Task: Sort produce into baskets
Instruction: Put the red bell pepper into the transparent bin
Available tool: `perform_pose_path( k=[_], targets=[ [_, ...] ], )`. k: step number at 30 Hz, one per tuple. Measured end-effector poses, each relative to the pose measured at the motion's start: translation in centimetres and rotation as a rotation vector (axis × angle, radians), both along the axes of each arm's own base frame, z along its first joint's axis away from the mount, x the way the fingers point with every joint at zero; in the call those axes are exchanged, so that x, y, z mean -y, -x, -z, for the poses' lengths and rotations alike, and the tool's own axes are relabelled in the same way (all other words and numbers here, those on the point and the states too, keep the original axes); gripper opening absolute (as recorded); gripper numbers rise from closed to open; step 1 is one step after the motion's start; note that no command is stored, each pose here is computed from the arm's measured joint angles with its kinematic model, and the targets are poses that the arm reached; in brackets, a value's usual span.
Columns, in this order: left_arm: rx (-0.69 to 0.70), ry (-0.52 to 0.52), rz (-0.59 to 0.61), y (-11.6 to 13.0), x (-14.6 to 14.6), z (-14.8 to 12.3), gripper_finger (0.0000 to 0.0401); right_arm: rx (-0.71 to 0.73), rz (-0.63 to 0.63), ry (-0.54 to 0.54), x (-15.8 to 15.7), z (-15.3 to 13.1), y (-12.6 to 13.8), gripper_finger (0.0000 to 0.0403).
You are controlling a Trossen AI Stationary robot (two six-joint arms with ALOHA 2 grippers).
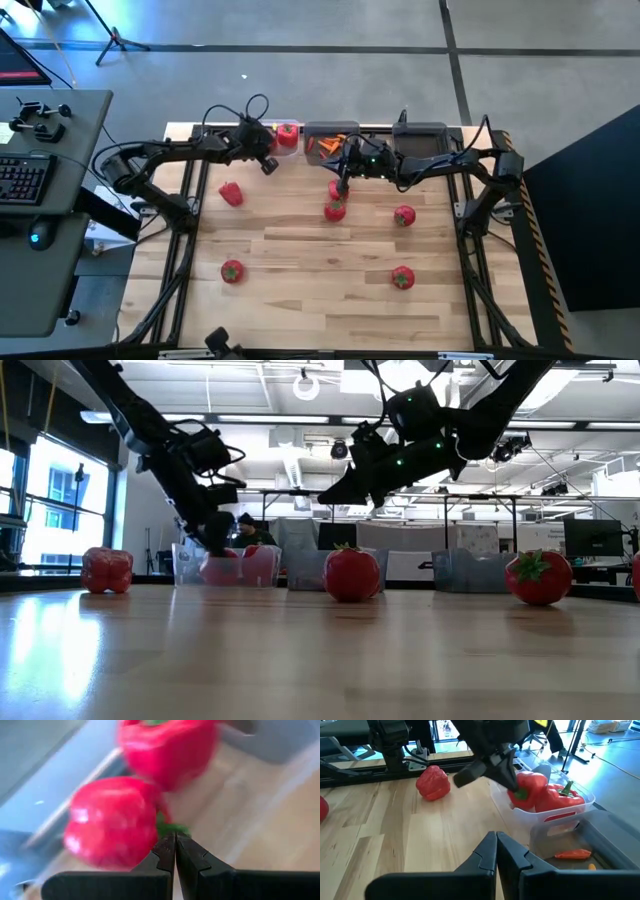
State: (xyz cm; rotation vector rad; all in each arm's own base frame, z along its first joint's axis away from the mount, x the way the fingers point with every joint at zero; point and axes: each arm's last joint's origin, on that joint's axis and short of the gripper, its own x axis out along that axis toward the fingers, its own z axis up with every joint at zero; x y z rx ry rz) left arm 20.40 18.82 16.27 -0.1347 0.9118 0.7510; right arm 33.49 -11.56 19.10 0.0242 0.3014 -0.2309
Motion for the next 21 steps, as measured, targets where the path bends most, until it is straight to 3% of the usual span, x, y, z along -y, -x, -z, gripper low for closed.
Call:
perform_pose_path(
  k=[8,21],
  targets=[
    [-0.018,-0.060,-0.101,1.1,-1.3,-0.2,0.0000,0.000,0.000,0.001,0.0,0.0,0.0,0.0000],
    [0.026,-0.050,-0.052,2.4,-1.2,-2.1,0.0000,-0.055,-0.009,0.032,0.2,0.4,0.2,0.0000]
  ],
)
